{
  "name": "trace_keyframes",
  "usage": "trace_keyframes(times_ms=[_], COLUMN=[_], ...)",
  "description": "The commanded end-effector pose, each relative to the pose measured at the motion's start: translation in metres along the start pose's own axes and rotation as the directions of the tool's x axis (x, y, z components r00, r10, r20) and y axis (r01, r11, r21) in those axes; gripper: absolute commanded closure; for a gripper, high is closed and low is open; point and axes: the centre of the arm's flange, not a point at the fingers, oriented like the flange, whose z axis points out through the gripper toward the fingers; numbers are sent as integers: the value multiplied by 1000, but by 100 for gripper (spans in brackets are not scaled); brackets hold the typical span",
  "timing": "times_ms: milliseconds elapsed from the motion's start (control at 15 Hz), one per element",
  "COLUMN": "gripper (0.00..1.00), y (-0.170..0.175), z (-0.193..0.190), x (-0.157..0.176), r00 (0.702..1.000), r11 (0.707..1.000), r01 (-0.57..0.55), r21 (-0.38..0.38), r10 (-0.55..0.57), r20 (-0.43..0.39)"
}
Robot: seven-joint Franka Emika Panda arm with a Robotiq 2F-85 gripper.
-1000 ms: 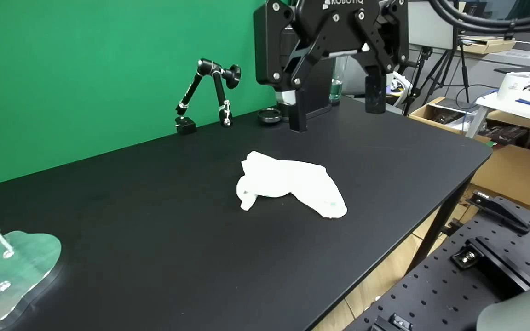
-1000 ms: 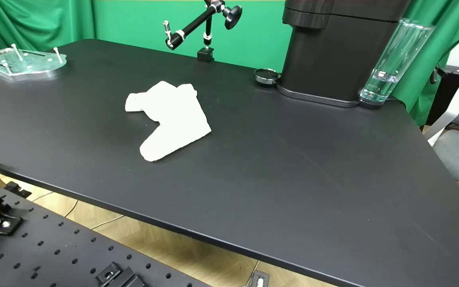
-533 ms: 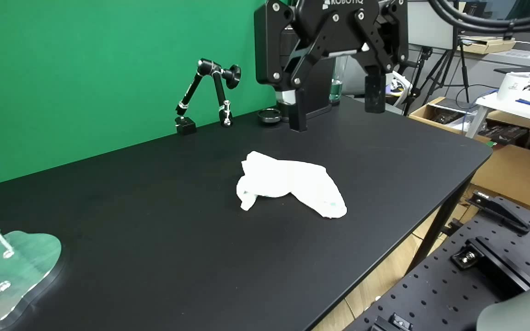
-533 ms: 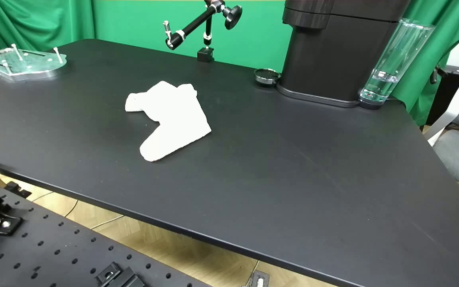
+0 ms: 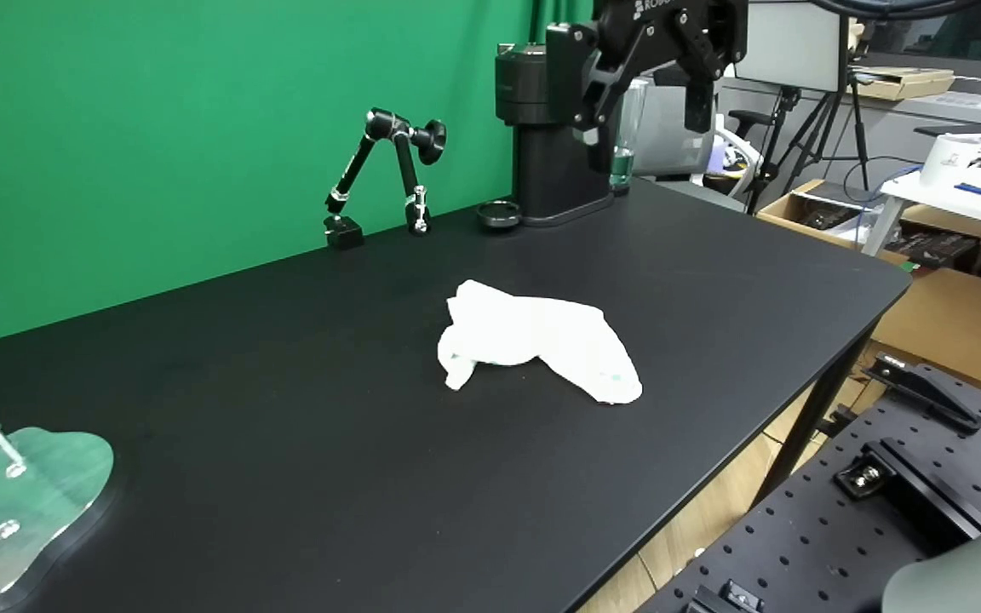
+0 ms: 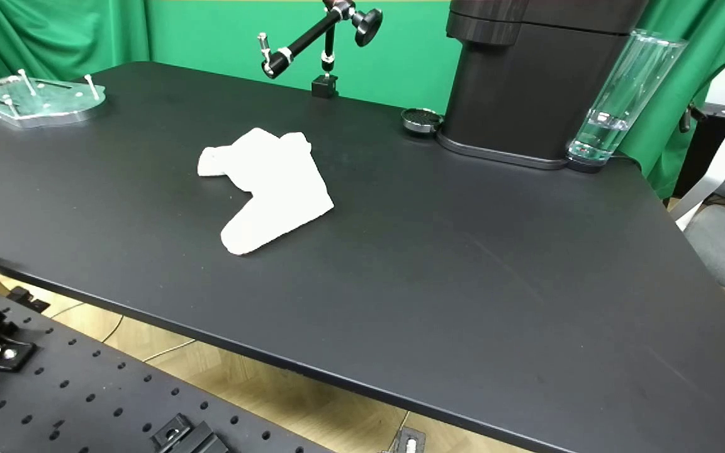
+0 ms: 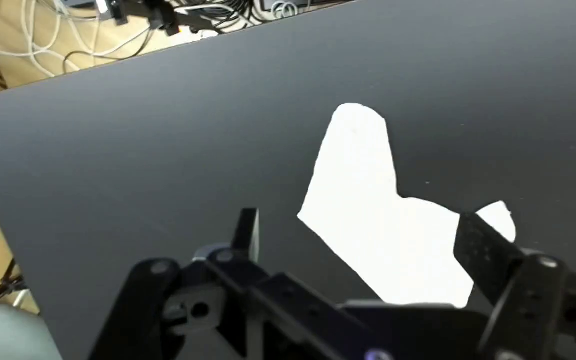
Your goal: Hang the cloth on the black stand
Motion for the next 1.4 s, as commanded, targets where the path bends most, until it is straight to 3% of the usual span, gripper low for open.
trace_keyframes(times_ms=[0,200,267,533,667,800,933,1067,1333], gripper=[0,0,0,0,0,0,0,0,0], y=[18,21,20,19,17,20,24,31,50], z=[19,26,31,34,38,45,55,71,118], x=[32,47,25,39,40,56,72,90,118], r00=[980,932,961,938,939,916,894,865,748], r11=[981,937,964,942,940,916,896,865,738], r01=[189,349,267,333,341,400,444,500,658], r21=[-36,21,7,32,-7,-39,-20,31,146], r10=[-187,-349,-266,-334,-340,-401,-444,-498,-663], r20=[64,101,77,93,45,-23,-60,-68,-21])
